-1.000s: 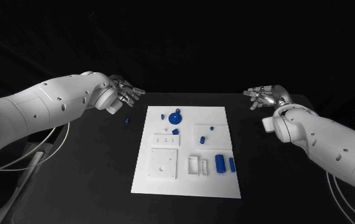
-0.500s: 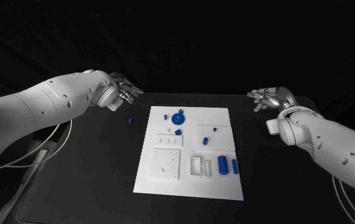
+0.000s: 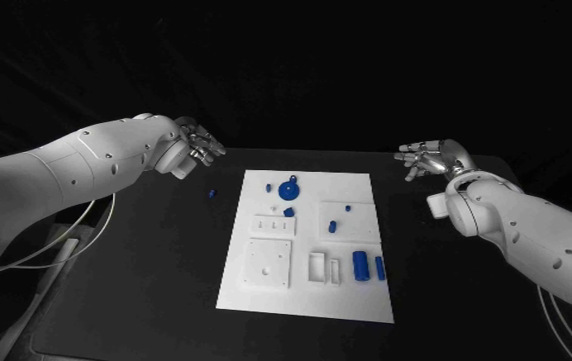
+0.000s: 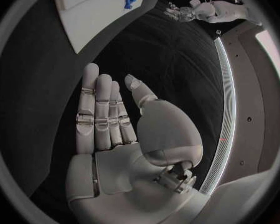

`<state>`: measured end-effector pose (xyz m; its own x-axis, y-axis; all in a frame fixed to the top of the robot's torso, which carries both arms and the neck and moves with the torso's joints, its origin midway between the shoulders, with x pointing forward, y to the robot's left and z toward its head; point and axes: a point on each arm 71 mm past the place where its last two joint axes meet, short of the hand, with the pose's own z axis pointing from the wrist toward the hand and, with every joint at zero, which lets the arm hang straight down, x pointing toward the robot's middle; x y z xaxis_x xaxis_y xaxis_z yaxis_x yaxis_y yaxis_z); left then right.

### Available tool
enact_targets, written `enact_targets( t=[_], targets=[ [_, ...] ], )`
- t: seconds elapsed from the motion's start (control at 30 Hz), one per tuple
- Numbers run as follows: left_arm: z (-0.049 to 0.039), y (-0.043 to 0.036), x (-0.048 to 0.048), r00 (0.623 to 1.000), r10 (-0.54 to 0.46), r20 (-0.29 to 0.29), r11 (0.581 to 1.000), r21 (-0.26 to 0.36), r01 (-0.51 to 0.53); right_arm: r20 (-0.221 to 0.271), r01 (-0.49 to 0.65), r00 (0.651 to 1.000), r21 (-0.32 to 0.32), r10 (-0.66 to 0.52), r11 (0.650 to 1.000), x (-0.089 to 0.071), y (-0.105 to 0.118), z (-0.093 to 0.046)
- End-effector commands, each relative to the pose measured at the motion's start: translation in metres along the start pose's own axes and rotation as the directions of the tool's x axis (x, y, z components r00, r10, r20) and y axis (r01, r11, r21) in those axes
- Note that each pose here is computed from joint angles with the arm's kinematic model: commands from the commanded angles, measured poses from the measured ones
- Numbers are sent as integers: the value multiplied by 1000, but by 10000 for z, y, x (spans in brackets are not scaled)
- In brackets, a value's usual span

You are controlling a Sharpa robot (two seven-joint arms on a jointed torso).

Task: Assemble the parts on the task board

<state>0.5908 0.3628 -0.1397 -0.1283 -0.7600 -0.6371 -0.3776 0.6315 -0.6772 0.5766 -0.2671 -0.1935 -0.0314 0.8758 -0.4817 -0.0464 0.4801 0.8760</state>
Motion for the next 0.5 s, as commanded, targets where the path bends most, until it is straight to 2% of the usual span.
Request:
enact_targets(
  t=[0.03,0.3,0.4,0.5],
  targets=[
    [-20,-75,65,1000,11,-20,997,75,-9,-110,101,988,-101,-112,990,164,113,-12],
    [-93,-185,227,999,-7,-47,990,138,14,-210,253,930,-226,-301,941,512,323,-40],
    [-130,-241,307,998,-21,-58,986,161,30,-235,343,883,-270,-407,900,706,432,-61],
    [-154,-275,356,997,-30,-65,984,174,41,-247,408,844,-281,-476,869,839,503,-78]
  ],
)
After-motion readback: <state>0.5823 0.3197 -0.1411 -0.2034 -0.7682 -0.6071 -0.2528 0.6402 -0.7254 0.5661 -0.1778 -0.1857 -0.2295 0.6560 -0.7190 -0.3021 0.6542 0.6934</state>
